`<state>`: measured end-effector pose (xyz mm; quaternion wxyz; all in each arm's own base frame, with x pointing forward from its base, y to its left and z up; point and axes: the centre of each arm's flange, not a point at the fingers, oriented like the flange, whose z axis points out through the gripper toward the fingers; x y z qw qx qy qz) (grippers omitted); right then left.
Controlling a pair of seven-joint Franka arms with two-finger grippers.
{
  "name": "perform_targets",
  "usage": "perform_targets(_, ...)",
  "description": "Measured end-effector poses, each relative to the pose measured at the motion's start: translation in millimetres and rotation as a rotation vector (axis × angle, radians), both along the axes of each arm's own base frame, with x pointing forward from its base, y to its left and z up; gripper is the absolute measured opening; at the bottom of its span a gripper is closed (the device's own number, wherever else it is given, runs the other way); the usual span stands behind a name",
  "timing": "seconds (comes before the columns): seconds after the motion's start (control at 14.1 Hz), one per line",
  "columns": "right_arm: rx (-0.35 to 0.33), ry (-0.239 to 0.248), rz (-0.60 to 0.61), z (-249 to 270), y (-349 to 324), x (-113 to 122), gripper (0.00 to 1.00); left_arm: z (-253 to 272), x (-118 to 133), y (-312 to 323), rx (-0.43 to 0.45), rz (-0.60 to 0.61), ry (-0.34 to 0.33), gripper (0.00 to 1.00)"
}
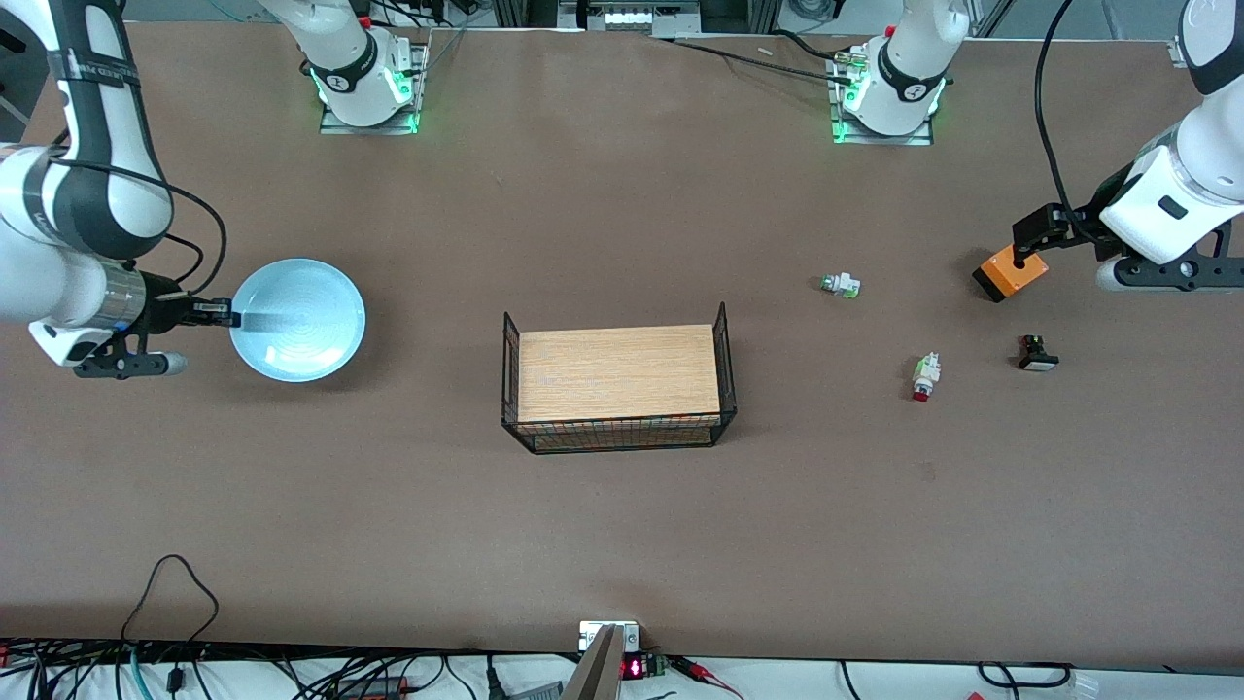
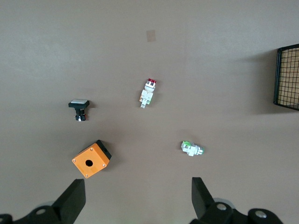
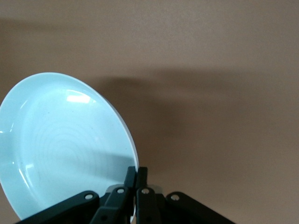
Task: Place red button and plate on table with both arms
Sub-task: 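Lower the blue plate onto the table with the right gripper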
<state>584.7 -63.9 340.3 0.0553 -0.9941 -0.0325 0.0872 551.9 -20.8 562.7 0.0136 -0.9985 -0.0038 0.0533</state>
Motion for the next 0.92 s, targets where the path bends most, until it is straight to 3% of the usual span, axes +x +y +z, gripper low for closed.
perform_targets(0.28,-0.009,-0.056,0.083,-78.4,-6.9,-40.4,0.03,-0.5,-0.7,1.8,0.0,0.003,0.006,1.0)
perform_targets(0.64,0.008,-0.034,0.146,-114.6,-28.3,-69.7,0.03,-0.9,-1.2,2.0,0.0,0.004,0.011,1.0)
perform_targets(0.92,0.002,-0.063,0.12,-100.2,-44.1,-65.2,0.38,-1.0,-1.4,1.8,0.001,0.003,0.013,1.0)
